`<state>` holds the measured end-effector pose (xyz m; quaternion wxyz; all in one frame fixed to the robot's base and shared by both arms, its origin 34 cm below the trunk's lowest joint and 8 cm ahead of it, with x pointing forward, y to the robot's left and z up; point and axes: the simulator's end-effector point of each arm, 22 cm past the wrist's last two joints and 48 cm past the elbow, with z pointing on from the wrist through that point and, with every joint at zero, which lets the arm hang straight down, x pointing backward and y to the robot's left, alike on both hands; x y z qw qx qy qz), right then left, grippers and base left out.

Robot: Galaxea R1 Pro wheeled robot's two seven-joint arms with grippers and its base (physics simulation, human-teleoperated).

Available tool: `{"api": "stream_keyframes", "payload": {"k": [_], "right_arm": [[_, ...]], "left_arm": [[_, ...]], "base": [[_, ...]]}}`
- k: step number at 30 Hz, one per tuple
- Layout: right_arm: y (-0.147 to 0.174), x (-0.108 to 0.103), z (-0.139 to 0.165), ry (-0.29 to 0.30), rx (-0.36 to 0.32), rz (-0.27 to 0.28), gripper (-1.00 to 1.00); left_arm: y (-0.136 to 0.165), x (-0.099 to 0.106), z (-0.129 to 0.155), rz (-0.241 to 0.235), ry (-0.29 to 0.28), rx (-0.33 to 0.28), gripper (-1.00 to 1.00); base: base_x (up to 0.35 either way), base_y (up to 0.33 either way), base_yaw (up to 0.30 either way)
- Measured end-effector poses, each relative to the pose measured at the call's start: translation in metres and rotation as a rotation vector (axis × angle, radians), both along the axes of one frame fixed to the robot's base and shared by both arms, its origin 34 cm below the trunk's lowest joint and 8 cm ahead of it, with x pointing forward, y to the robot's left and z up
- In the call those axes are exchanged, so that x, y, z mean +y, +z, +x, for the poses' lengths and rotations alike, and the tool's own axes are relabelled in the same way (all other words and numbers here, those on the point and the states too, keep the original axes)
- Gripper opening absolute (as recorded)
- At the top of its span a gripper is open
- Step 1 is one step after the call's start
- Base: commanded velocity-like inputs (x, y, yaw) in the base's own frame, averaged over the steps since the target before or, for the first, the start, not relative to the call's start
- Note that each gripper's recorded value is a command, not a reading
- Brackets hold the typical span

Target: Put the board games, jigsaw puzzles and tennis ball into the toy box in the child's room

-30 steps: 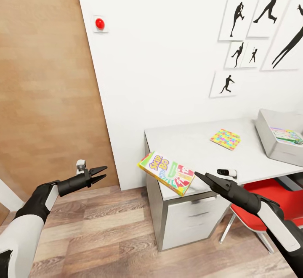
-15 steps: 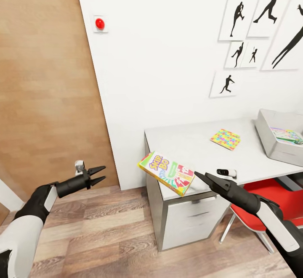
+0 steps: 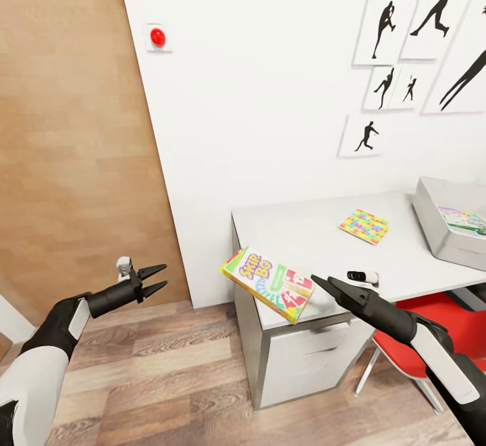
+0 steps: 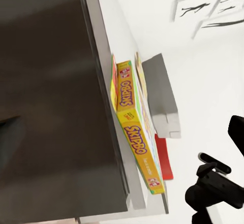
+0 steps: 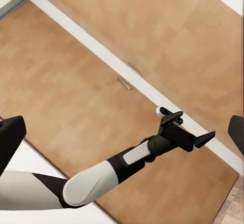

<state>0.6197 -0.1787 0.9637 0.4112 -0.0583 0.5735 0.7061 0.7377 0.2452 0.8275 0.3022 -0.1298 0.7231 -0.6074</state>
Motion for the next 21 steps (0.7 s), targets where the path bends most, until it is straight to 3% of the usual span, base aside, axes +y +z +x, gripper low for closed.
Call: {"api": "stream_keyframes", "payload": {"k": [16, 21], "right_arm": [[-0.0004, 0.0004, 0.0006, -0.002, 0.002, -0.003, 1.00], [-0.0003, 0.0005, 0.0007, -0.002, 0.002, -0.002, 1.00]], "left_arm": [[-0.0003, -0.0009, 0.0000, -0.002, 0.000, 0.002, 1.00], [-0.0033, -0.0022, -0.0010, -0.005, -0.002, 0.010, 1.00]], "base": [[0.002, 0.000, 0.000], [0.000, -0.154, 0.000]]}}
